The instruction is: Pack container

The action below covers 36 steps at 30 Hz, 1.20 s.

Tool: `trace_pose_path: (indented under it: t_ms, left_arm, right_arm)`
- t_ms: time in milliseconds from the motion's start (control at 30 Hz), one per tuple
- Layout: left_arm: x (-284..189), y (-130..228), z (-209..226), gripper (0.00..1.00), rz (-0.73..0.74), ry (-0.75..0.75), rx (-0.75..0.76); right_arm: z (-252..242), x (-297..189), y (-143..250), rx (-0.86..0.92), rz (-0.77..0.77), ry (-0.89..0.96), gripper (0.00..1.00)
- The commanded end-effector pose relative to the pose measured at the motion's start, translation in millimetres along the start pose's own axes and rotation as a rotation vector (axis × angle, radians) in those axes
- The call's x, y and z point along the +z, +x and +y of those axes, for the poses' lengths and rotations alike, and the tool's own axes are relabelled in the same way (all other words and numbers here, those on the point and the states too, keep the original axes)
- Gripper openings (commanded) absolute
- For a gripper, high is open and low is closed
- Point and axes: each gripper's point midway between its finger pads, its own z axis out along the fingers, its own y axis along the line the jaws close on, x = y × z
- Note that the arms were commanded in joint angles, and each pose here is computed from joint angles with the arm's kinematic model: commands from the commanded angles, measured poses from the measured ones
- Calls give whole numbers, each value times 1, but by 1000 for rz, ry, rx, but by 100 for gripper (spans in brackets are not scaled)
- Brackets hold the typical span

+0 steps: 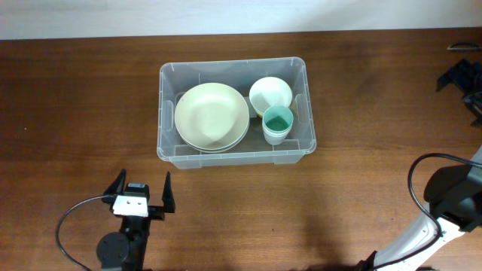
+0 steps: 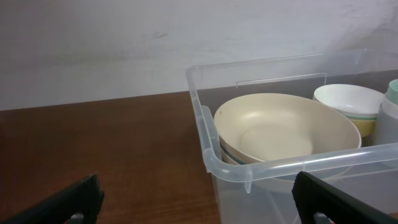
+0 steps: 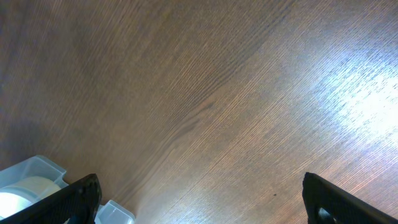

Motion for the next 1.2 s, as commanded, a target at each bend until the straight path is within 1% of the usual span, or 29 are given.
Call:
trace_pose_path:
  t_ms: [0, 167, 333, 433, 500, 533, 567, 633, 700, 800, 900, 967, 1167]
  left_arm:
    - [0, 1, 0, 99, 1, 0, 15]
    - [0, 1, 0, 99, 1, 0, 15]
    - [0, 1, 0, 99, 1, 0, 15]
    - [0, 1, 0, 99, 1, 0, 15]
    - [0, 1, 0, 100, 1, 0, 15]
    - [0, 1, 0, 99, 1, 0, 15]
    - [0, 1, 0, 99, 1, 0, 15]
    - [0, 1, 0, 99, 1, 0, 15]
    - [0, 1, 0, 99, 1, 0, 15]
    - [0, 1, 0, 100, 1, 0, 15]
    - [0, 1, 0, 99, 1, 0, 15]
    - [0, 1, 0, 99, 1, 0, 15]
    - [0, 1, 0, 99, 1, 0, 15]
  right_arm:
    - [2, 0, 1, -10, 4, -2, 99]
    - [-1, -3, 1, -12, -11, 9, 99]
    - [8, -47, 11, -54, -127, -9, 99]
    - [19, -87, 26, -122, -254, 3, 99]
    - [33, -124, 44, -194, -387, 9, 99]
    - [46, -151, 60, -252, -497, -6, 99]
    - [54, -165, 70, -285, -554, -26, 99]
    - [66, -185, 93, -343, -641, -81, 99]
    - [73, -194, 113, -387, -685, -137, 99]
    - [69, -193, 150, -453, -704, -230, 99]
    - [63, -186, 177, -495, -692, -324, 99]
    - [57, -180, 185, -494, -711, -369, 99]
    - [35, -154, 200, -470, -854, -486, 99]
